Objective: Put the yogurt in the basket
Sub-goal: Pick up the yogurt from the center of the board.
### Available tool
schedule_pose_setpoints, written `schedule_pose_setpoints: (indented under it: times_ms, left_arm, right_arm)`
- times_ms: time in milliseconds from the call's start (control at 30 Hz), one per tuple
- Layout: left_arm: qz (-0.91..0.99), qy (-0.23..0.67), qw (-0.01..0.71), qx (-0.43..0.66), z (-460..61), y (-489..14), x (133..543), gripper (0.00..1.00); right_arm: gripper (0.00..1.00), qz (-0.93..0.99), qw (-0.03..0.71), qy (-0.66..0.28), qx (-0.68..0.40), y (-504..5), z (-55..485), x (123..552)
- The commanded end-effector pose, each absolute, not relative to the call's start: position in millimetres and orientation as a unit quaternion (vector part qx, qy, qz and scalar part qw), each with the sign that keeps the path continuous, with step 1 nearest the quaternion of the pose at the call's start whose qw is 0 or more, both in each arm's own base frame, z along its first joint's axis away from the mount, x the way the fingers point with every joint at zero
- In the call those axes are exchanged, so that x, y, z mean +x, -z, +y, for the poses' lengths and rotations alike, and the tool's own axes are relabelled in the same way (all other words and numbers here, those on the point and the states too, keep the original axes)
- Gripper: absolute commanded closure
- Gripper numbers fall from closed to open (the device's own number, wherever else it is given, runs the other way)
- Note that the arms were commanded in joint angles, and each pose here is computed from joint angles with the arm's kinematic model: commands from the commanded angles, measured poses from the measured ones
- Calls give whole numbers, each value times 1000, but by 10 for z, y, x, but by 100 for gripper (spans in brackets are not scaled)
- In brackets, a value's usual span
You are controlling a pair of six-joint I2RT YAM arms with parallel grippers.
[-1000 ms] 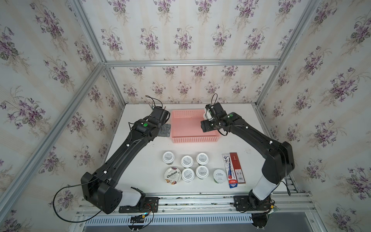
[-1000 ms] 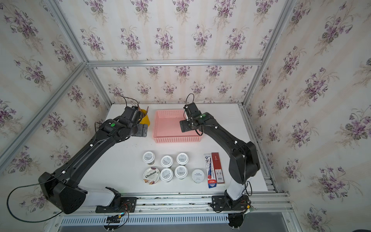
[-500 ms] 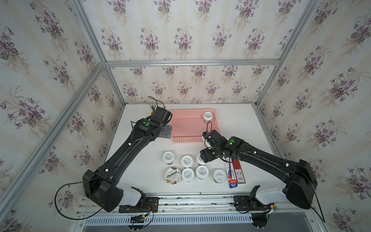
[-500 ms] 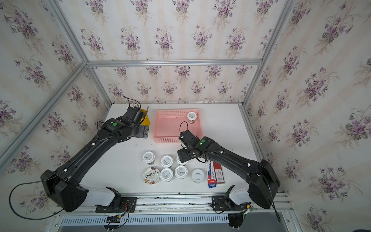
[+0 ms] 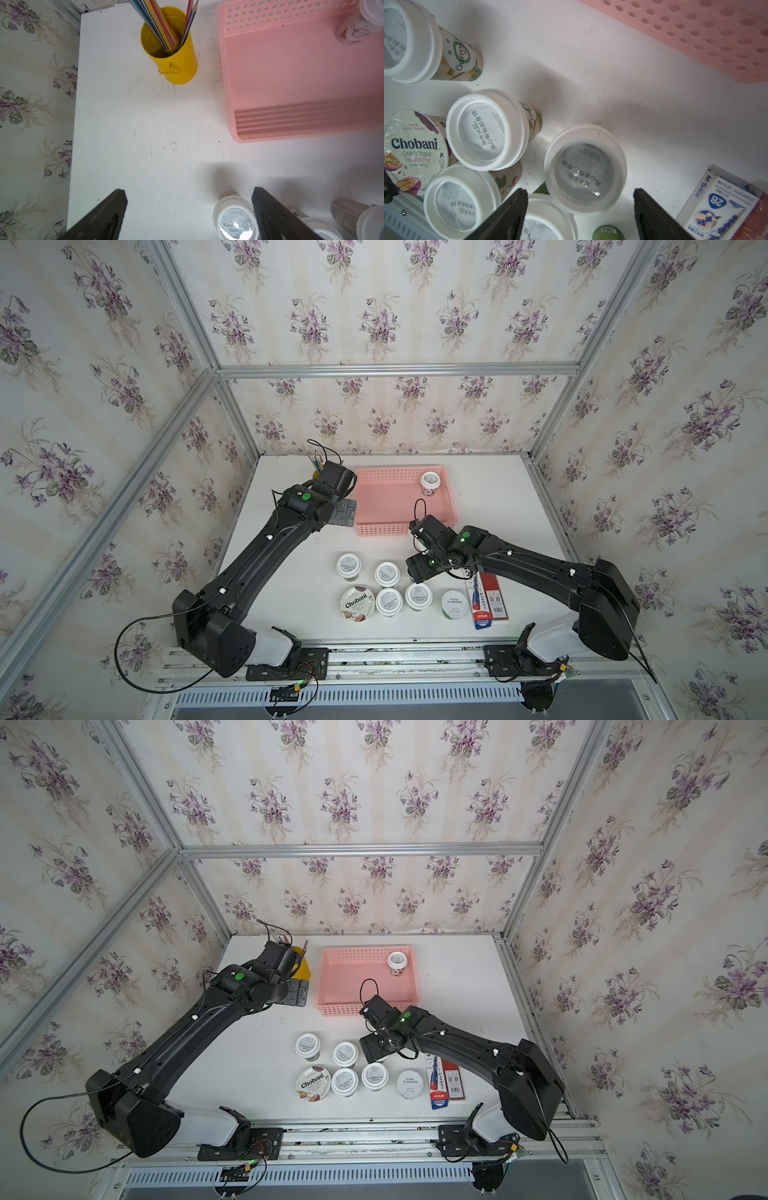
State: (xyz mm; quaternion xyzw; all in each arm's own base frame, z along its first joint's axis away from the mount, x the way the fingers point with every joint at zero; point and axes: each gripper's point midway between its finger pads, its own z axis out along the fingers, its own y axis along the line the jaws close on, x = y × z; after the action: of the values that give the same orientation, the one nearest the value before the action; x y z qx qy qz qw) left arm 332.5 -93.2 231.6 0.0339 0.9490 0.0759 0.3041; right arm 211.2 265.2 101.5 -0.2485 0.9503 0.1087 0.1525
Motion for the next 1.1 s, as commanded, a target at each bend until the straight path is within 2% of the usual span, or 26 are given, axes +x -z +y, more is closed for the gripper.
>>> schedule_pose_setpoints:
  times_ms: [0,267,500,1067]
  left_arm:
    - [949,-78,305,37,-924,-2334,3322,1]
    - [949,-78,305,38,-923,-2334,3319,1]
    - [948,-79,305,36,-919,-2334,3320,1]
    - [948,-76,307,34,-920,-2345,3311,1]
  right_arm:
    - [14,950,158,-109,-247,-1019,2687,2141]
    - [13,953,153,-88,-248,-938,2646,2150]
    - [19,955,156,-59,-245,-874,2567,2191]
    - [21,957,164,-8,-237,-805,2392,2269]
